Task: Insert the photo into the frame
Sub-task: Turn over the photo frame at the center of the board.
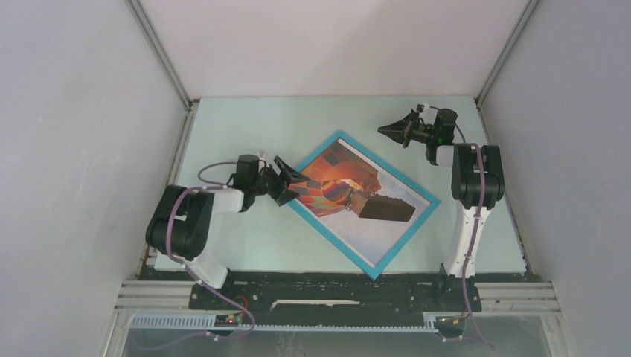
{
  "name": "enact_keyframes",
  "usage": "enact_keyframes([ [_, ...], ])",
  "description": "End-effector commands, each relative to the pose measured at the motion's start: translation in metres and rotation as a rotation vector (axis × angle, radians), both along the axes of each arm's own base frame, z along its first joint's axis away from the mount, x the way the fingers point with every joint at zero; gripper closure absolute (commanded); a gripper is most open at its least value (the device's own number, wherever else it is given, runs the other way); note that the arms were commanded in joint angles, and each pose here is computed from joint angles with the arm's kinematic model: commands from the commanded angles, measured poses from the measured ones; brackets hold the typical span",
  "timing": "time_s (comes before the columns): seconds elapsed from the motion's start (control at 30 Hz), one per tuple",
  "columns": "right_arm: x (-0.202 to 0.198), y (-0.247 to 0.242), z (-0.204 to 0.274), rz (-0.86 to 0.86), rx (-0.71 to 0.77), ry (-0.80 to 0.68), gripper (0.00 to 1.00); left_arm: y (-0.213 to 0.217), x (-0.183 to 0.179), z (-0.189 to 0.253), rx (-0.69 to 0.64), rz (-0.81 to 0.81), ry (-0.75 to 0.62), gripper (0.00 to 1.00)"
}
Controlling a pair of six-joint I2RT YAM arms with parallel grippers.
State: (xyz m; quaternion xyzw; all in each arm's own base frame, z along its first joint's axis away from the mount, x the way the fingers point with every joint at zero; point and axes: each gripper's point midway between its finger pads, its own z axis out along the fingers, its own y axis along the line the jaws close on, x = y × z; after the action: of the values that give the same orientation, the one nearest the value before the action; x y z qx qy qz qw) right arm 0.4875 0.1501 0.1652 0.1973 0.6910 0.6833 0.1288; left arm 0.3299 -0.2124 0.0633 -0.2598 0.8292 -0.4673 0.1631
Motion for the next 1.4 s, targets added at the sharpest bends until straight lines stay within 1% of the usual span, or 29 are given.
enact_keyframes([
  [0.0, -0.008, 0.009, -0.001, 0.054, -0.135, -0.098, 0.93, 0.003, 0.001, 0.041, 0.078, -0.063, -0.209, 0.14],
  [0.03, -0.008, 0.01, -0.006, 0.055, -0.228, -0.119, 0.85, 0.01, -0.001, 0.042, 0.138, -0.064, -0.22, 0.13],
  [0.1, -0.022, 0.004, -0.022, 0.072, -0.494, -0.047, 0.73, 0.026, -0.009, 0.039, 0.26, -0.057, -0.218, 0.12],
  [0.13, -0.038, 0.006, -0.036, 0.102, -0.649, -0.002, 0.68, 0.034, -0.012, 0.04, 0.307, -0.052, -0.228, 0.11],
  [0.17, -0.049, 0.007, -0.037, 0.119, -0.737, -0.007, 0.64, 0.041, -0.015, 0.042, 0.354, -0.05, -0.234, 0.11],
  [0.23, -0.068, 0.003, -0.037, 0.12, -0.856, -0.012, 0.56, 0.055, -0.014, 0.047, 0.445, -0.033, -0.258, 0.1],
  [0.3, -0.089, 0.001, -0.034, 0.108, -0.972, -0.039, 0.42, 0.061, -0.01, 0.056, 0.489, -0.03, -0.282, 0.09],
  [0.37, -0.112, -0.006, -0.033, 0.085, -1.084, -0.051, 0.32, 0.062, -0.001, 0.063, 0.515, -0.044, -0.285, 0.09],
  [0.4, -0.123, -0.009, -0.032, 0.072, -1.122, -0.054, 0.29, 0.064, 0.004, 0.064, 0.53, -0.049, -0.27, 0.09],
  [0.47, -0.145, -0.019, -0.033, 0.037, -1.17, -0.028, 0.27, 0.065, 0.017, 0.062, 0.556, -0.056, -0.239, 0.09],
  [0.57, -0.18, -0.042, -0.044, -0.047, -1.194, 0.056, 0.25, 0.068, 0.041, 0.065, 0.584, -0.027, -0.247, 0.08],
  [0.63, -0.197, -0.063, -0.047, -0.149, -1.219, 0.128, 0.23, 0.069, 0.057, 0.063, 0.602, -0.015, -0.265, 0.07],
  [0.73, -0.218, -0.089, -0.052, -0.297, -1.24, 0.231, 0.21, 0.067, 0.074, 0.048, 0.61, -0.032, -0.225, 0.08],
  [0.8, -0.232, -0.098, -0.064, -0.327, -1.202, 0.298, 0.21, 0.067, 0.081, 0.036, 0.606, -0.045, -0.181, 0.08],
  [0.87, -0.239, -0.108, -0.074, -0.377, -1.124, 0.347, 0.21, 0.063, 0.087, 0.029, 0.585, -0.061, -0.16, 0.09],
  [0.93, -0.245, -0.114, -0.081, -0.413, -1.074, 0.374, 0.22, 0.059, 0.088, 0.02, 0.564, -0.084, -0.131, 0.1],
  [1.0, -0.25, -0.114, -0.088, -0.409, -1.039, 0.384, 0.22, 0.058, 0.083, 0.01, 0.555, -0.103, -0.086, 0.11],
  [1.07, -0.254, -0.111, -0.094, -0.387, -1.014, 0.393, 0.22, 0.069, 0.073, 0.002, 0.585, -0.071, -0.038, 0.12],
  [1.13, -0.255, -0.114, -0.1, -0.371, -1.028, 0.389, 0.22, 0.087, 0.061, 0.001, 0.635, 0.028, -0.007, 0.11],
  [1.17, -0.254, -0.117, -0.101, -0.365, -1.041, 0.385, 0.23, 0.093, 0.055, 0.013, 0.632, 0.087, -0.022, 0.1],
  [1.27, -0.237, -0.124, -0.092, -0.369, -1.071, 0.29, 0.22, 0.101, 0.029, 0.021, 0.571, 0.226, 0.008, 0.1],
  [1.37, -0.206, -0.114, -0.07, -0.335, -1.008, 0.147, 0.22, 0.098, -0.004, 0.014, 0.512, 0.309, 0.051, 0.07],
])
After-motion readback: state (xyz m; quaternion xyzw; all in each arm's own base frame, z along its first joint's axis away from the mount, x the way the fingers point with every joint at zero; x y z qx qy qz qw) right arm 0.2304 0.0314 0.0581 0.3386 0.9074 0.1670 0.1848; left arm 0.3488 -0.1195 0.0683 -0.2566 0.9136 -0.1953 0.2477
